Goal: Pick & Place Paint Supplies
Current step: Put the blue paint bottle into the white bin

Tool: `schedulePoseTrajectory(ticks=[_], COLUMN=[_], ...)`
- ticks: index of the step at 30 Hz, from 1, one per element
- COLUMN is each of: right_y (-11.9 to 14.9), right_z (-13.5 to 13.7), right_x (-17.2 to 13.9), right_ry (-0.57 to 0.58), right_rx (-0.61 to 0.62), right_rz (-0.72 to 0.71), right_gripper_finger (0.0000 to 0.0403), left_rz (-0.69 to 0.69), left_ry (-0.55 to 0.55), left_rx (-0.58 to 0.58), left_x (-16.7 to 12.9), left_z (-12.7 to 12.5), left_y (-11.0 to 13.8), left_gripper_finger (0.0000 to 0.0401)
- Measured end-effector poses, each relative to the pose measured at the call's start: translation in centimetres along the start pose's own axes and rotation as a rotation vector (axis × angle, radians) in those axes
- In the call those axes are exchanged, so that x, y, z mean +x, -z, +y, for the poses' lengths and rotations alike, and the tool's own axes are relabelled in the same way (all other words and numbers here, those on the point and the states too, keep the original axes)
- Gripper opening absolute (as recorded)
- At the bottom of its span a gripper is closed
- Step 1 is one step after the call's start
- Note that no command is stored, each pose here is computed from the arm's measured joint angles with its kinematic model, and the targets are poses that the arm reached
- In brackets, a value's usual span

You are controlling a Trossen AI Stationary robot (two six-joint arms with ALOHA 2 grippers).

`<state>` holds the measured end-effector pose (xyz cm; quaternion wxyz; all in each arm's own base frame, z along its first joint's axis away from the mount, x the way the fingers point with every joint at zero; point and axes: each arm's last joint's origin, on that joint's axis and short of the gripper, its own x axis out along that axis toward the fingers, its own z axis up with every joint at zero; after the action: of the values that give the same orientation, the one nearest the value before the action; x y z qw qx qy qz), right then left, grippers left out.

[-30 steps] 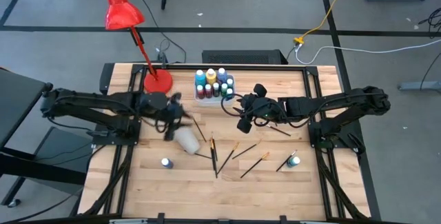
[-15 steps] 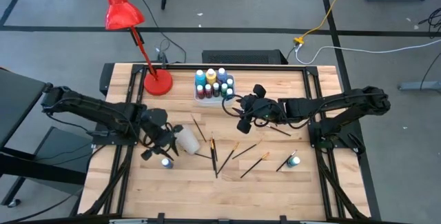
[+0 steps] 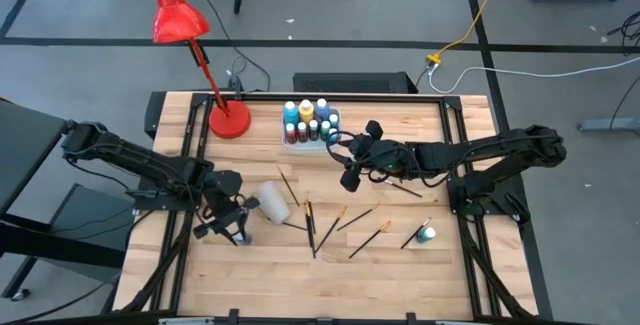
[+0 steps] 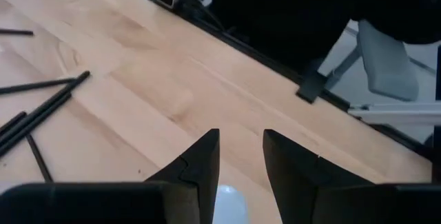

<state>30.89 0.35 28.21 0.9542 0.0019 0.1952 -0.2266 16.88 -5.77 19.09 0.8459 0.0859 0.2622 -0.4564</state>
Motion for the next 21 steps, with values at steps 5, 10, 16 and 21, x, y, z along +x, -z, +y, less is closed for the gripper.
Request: schedulePoseTrajectory(ticks=[5, 10, 16, 21], right_y=[-0.03, -0.22, -0.33, -0.35], right_z=[0.01, 0.03, 0.04, 0.04], right_x=[0.00, -0.01, -0.01, -0.02], right_ry=[-0.003, -0.005, -0.007, -0.007], right_rx=[0.064, 0.084, 0.090, 0.091], right_rz=[-0.003, -0.020, -0.031, -0.032], right_gripper_finger=[0.0165, 0.0165, 0.0165, 0.0165], left_rz=[0.028, 0.041, 0.063, 0.040], left_ry=[0.008, 0.012, -0.035, -0.140], left_rx=[0.054, 0.095, 0.095, -0.029], left_x=[0.00, -0.01, 0.01, -0.01], left_z=[-0.11, -0.16, 0.02, 0.48], left_y=[0.31, 0.46, 0.52, 0.04], left_gripper_finger=[0.0120, 0.0120, 0.0120, 0.0120])
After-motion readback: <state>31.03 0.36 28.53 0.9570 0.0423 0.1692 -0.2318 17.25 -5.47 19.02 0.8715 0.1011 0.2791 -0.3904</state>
